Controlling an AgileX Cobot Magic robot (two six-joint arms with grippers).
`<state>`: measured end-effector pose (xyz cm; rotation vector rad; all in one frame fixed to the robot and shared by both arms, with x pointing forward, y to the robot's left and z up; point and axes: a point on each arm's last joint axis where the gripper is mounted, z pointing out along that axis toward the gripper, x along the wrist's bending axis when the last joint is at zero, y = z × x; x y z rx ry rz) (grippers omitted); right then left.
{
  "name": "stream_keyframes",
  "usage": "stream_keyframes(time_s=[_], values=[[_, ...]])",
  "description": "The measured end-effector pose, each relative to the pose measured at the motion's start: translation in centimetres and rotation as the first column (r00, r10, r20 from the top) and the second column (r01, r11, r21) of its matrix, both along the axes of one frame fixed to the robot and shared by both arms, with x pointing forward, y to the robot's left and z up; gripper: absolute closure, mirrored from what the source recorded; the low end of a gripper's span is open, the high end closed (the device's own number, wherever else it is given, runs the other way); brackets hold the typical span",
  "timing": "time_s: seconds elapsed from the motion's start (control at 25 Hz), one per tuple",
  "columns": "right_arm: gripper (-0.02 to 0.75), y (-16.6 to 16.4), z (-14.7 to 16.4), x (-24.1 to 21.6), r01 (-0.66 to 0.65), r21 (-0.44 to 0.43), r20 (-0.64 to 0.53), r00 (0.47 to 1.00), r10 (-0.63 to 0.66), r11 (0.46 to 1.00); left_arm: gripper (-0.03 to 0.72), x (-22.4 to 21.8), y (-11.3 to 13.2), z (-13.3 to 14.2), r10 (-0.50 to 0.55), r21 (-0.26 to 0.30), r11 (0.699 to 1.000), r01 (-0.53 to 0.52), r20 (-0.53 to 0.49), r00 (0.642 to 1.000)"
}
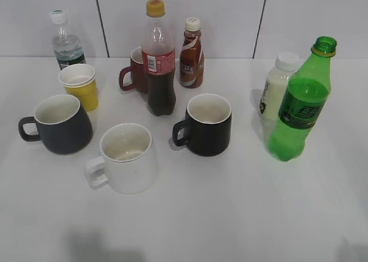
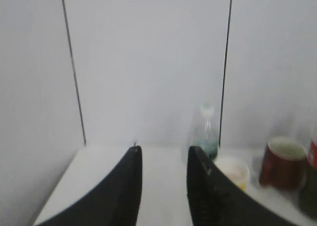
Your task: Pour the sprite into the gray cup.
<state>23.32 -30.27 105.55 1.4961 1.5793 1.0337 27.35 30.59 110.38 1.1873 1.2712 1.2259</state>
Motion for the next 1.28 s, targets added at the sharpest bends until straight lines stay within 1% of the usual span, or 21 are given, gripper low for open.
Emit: stream_keyframes(time_s=[0.04, 0.08, 0.2, 0.28, 0.32, 0.36, 0.4, 0.48, 0.64, 0.72, 0.76, 0.88, 1.08, 1.28], values=[[0.161, 0.0, 0.0, 0.0, -0.001, 0.001, 0.0, 1.0, 0.001, 1.0, 0.447, 1.5, -0.1, -0.1, -0.008, 0.015, 1.0, 0.008, 0.029, 1.0], [0.161, 0.0, 0.0, 0.0, -0.001, 0.001, 0.0, 1.0, 0.001, 1.0, 0.447, 3.3, -0.1, -0.8, -0.018, 0.033, 0.999, 0.017, 0.034, 0.999], [0.161, 0.0, 0.0, 0.0, -0.001, 0.001, 0.0, 1.0, 0.001, 1.0, 0.447, 8.0, -0.5, -4.5, -0.064, 0.072, 0.995, 0.065, -0.011, 0.998], [0.161, 0.0, 0.0, 0.0, -0.001, 0.001, 0.0, 1.0, 0.001, 1.0, 0.447, 10.4, -0.8, -7.3, -0.099, 0.062, 0.993, 0.102, -0.056, 0.994], [0.161, 0.0, 0.0, 0.0, -0.001, 0.001, 0.0, 1.0, 0.001, 1.0, 0.447, 11.7, -1.0, -8.9, -0.114, 0.05, 0.992, 0.119, -0.101, 0.988], [0.161, 0.0, 0.0, 0.0, -0.001, 0.001, 0.0, 1.0, 0.001, 1.0, 0.447, 12.7, -1.1, -9.8, -0.126, 0.042, 0.99, 0.132, -0.118, 0.985], [0.161, 0.0, 0.0, 0.0, -0.001, 0.001, 0.0, 1.0, 0.001, 1.0, 0.447, 13.7, -1.1, -11.1, -0.135, 0.029, 0.989, 0.142, -0.165, 0.977], [0.162, 0.0, 0.0, 0.0, -0.001, 0.001, 0.0, 1.0, 0.001, 1.0, 0.442, 15.4, -1.3, -13.4, -0.153, 0.003, 0.987, 0.158, -0.224, 0.963], [0.162, 0.0, 0.0, 0.0, -0.001, 0.001, 0.0, 1.0, 0.001, 1.0, 0.418, 17.6, -1.6, -17.6, -0.184, -0.038, 0.983, 0.181, -0.278, 0.943], [0.162, 0.0, 0.0, 0.0, -0.001, 0.001, 0.0, 1.0, 0.001, 1.0, 0.412, 18.2, -1.7, -19.2, -0.195, -0.027, 0.98, 0.195, -0.281, 0.94], [0.162, 0.0, 0.0, 0.0, -0.001, 0.001, 0.0, 1.0, 0.001, 1.0, 0.41, 18.4, -1.7, -19.9, -0.195, -0.011, 0.98, 0.2, -0.282, 0.939], [0.162, 0.0, 0.0, 0.0, -0.001, 0.001, 0.0, 1.0, 0.001, 1.0, 0.408, 18.7, -1.6, -21.6, -0.192, 0.009, 0.979, 0.205, -0.305, 0.933], [0.161, 0.0, 0.0, 0.0, -0.001, 0.001, 0.0, 1.0, 0.001, 1.0, 0.408, 19.7, -1.6, -23.7, -0.187, -0.007, 0.98, 0.197, -0.356, 0.916], [0.161, 0.0, 0.0, 0.0, -0.001, 0.001, 0.0, 1.0, 0.001, 1.0, 0.408, 20.4, -1.6, -25.0, -0.185, -0.013, 0.981, 0.195, -0.385, 0.904]])
